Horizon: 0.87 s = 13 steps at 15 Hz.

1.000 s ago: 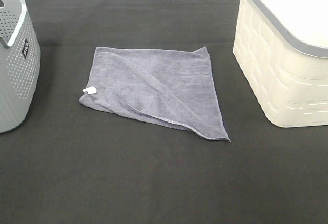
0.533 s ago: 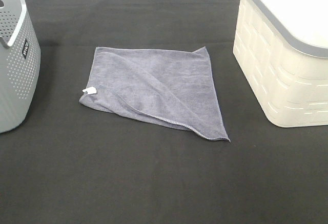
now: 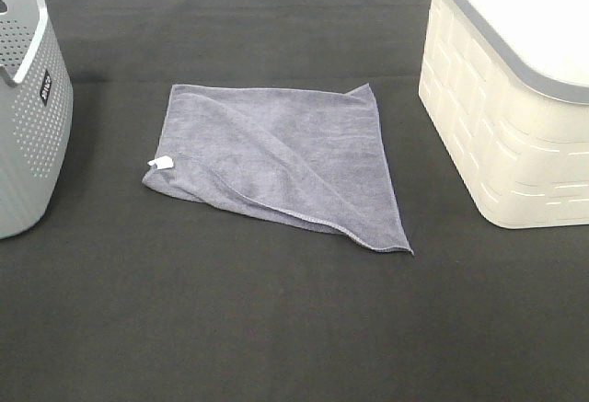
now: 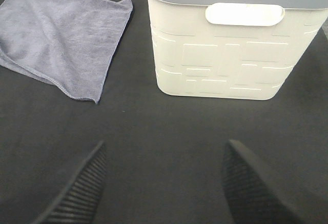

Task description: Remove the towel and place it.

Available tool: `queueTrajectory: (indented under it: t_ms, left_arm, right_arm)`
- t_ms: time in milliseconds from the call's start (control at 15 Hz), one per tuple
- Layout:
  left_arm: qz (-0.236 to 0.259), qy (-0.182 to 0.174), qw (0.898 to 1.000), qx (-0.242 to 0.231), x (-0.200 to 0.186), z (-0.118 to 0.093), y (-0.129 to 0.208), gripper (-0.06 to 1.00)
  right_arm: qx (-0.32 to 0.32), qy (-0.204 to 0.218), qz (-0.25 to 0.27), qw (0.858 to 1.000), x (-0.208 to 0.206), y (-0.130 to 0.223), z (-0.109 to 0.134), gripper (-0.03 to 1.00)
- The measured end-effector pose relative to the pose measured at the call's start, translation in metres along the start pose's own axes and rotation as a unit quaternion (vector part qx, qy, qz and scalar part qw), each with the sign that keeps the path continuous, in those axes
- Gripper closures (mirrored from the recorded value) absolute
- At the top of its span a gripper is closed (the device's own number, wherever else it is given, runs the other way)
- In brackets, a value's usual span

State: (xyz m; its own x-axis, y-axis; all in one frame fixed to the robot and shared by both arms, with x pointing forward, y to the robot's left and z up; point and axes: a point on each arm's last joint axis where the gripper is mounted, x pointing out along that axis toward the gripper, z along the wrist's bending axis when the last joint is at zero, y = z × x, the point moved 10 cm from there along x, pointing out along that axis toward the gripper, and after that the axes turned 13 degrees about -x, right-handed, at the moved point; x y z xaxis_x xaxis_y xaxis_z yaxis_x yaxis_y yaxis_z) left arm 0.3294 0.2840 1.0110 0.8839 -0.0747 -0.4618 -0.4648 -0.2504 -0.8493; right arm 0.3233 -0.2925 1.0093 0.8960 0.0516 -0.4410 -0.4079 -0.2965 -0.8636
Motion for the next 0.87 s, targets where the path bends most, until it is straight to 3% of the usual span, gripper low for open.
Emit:
queueTrajectory:
  t_ms: [867]
  left_arm:
    - [0.000,0.000,1.000,0.000,0.0000,0.0000,0.0000,0.18]
  right_arm:
    - [0.000,0.000,0.000,1.000,0.0000,0.0000,0.0000,0.32]
